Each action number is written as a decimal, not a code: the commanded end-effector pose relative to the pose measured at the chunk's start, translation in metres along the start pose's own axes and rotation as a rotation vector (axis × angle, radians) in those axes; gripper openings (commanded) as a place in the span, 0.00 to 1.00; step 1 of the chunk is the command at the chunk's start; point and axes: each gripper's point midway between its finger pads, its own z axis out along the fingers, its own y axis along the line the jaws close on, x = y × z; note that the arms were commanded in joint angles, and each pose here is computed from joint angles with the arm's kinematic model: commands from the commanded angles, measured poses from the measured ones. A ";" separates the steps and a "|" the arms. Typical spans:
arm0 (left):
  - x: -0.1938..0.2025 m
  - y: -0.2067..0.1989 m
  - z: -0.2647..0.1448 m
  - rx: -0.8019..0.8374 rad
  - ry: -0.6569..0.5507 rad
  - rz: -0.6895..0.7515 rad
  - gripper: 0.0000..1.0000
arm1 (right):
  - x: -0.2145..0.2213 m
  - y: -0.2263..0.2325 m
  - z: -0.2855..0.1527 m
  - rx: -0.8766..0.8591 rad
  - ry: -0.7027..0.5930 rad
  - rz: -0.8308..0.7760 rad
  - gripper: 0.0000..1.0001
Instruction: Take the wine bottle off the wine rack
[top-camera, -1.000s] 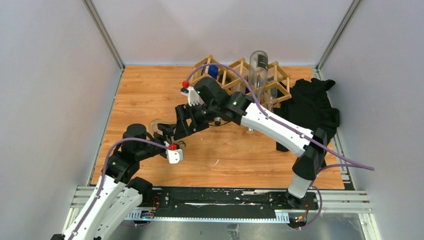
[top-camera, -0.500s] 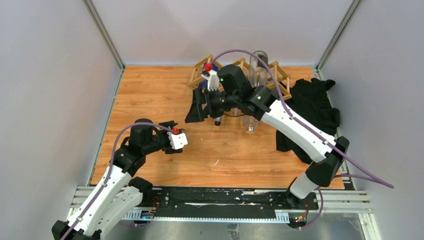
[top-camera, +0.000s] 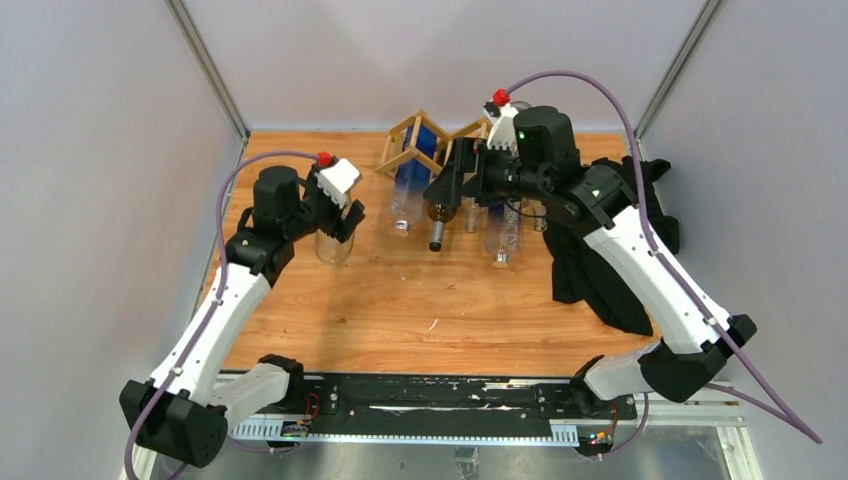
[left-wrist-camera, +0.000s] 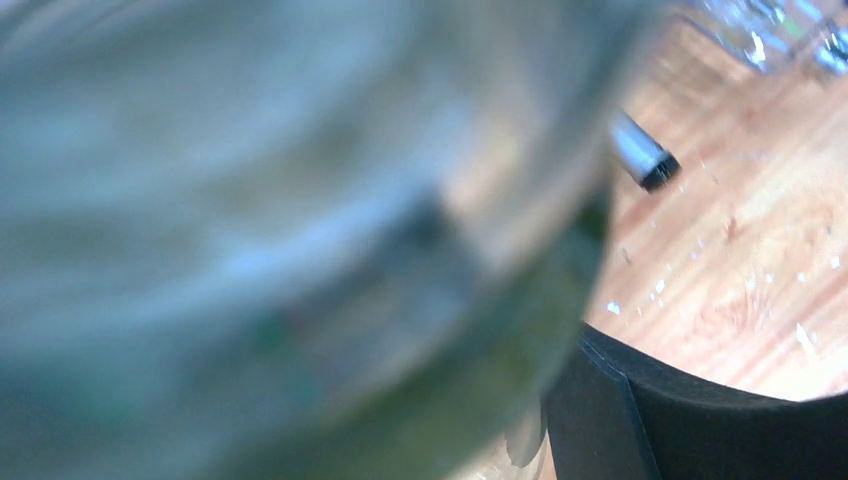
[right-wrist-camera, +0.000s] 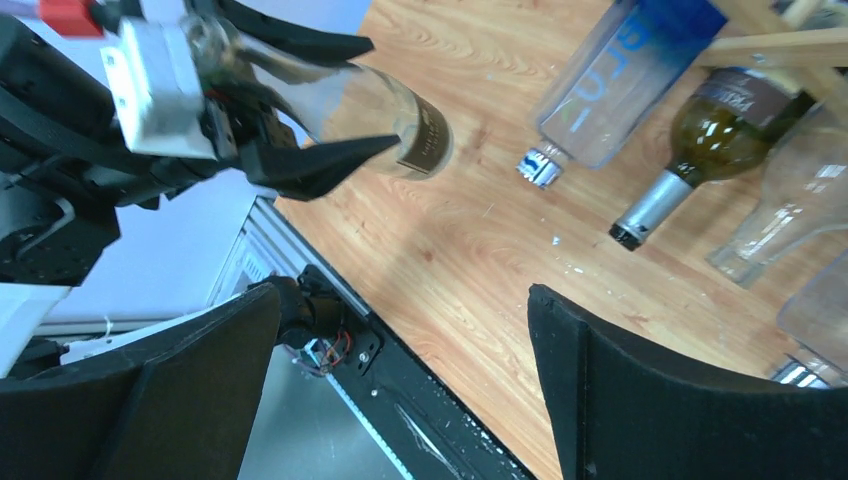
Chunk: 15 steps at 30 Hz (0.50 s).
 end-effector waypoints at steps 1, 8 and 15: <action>-0.072 0.046 -0.003 -0.115 -0.187 -0.057 0.00 | -0.016 -0.019 -0.022 0.073 -0.064 -0.006 0.97; -0.089 0.096 0.011 -0.204 -0.224 -0.128 0.00 | -0.032 -0.041 -0.037 0.148 -0.118 0.007 0.98; -0.087 0.140 0.036 -0.260 -0.268 -0.147 0.00 | -0.037 -0.072 -0.045 0.251 -0.161 0.039 0.99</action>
